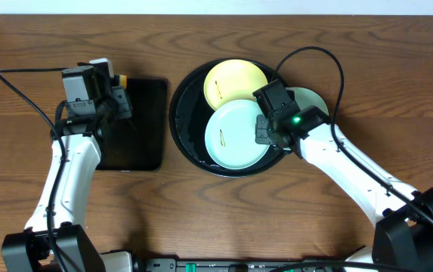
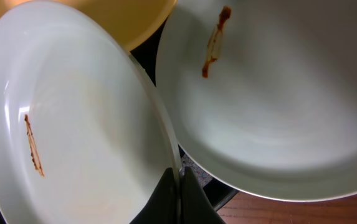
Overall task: Clean dirty plates on tray and stack at the side
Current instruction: 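Lift the sponge with the left gripper and carry it toward the plates, then scrub the held light-blue plate with the sponge in the left gripper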
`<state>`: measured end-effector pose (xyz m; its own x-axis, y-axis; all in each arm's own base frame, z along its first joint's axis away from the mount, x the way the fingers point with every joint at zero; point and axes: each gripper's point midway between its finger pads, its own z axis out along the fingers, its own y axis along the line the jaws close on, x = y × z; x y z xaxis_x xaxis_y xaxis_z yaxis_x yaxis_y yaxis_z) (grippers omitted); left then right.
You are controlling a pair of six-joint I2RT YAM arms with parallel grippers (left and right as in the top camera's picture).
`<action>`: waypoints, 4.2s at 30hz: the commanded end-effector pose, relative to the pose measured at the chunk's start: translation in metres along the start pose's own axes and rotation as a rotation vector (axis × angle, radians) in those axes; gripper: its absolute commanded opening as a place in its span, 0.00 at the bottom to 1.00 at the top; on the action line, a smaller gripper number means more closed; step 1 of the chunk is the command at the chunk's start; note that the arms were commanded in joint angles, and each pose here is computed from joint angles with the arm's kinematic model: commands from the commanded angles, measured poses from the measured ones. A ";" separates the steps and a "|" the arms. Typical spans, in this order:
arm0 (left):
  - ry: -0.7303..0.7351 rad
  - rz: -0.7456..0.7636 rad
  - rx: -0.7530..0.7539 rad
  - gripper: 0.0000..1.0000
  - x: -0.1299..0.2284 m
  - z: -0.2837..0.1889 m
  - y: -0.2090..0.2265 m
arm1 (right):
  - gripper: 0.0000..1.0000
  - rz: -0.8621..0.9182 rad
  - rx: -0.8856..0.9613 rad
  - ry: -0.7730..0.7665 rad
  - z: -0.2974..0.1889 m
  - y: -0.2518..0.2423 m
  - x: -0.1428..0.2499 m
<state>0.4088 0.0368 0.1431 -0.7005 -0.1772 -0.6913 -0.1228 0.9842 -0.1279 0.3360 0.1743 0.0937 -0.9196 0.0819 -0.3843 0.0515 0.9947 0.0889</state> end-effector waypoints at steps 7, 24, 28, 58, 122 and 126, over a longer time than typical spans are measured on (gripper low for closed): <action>-0.039 -0.055 -0.110 0.07 -0.010 -0.004 0.021 | 0.01 -0.013 -0.002 -0.006 0.002 0.002 0.000; 0.051 -0.143 0.137 0.07 0.007 -0.008 -0.024 | 0.01 -0.013 0.000 0.000 0.002 0.001 0.001; 0.097 -0.148 0.131 0.07 0.019 -0.007 -0.023 | 0.01 -0.012 -0.003 -0.006 0.002 0.002 0.000; -0.024 0.025 0.108 0.07 -0.006 -0.027 -0.044 | 0.01 -0.013 0.038 -0.021 0.002 -0.006 -0.002; 0.397 0.298 0.455 0.08 0.143 0.004 -0.187 | 0.01 0.041 -0.021 0.157 0.047 0.016 0.034; 0.429 0.313 0.459 0.07 0.155 0.008 -0.191 | 0.01 0.042 -0.021 0.157 0.047 0.016 0.034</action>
<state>0.3342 -0.1742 0.0612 -0.8839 0.1954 -0.4249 0.3495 0.8797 -0.3225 0.3278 0.1923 0.0428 -0.9639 0.1099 -0.2425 0.0813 0.9888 0.1250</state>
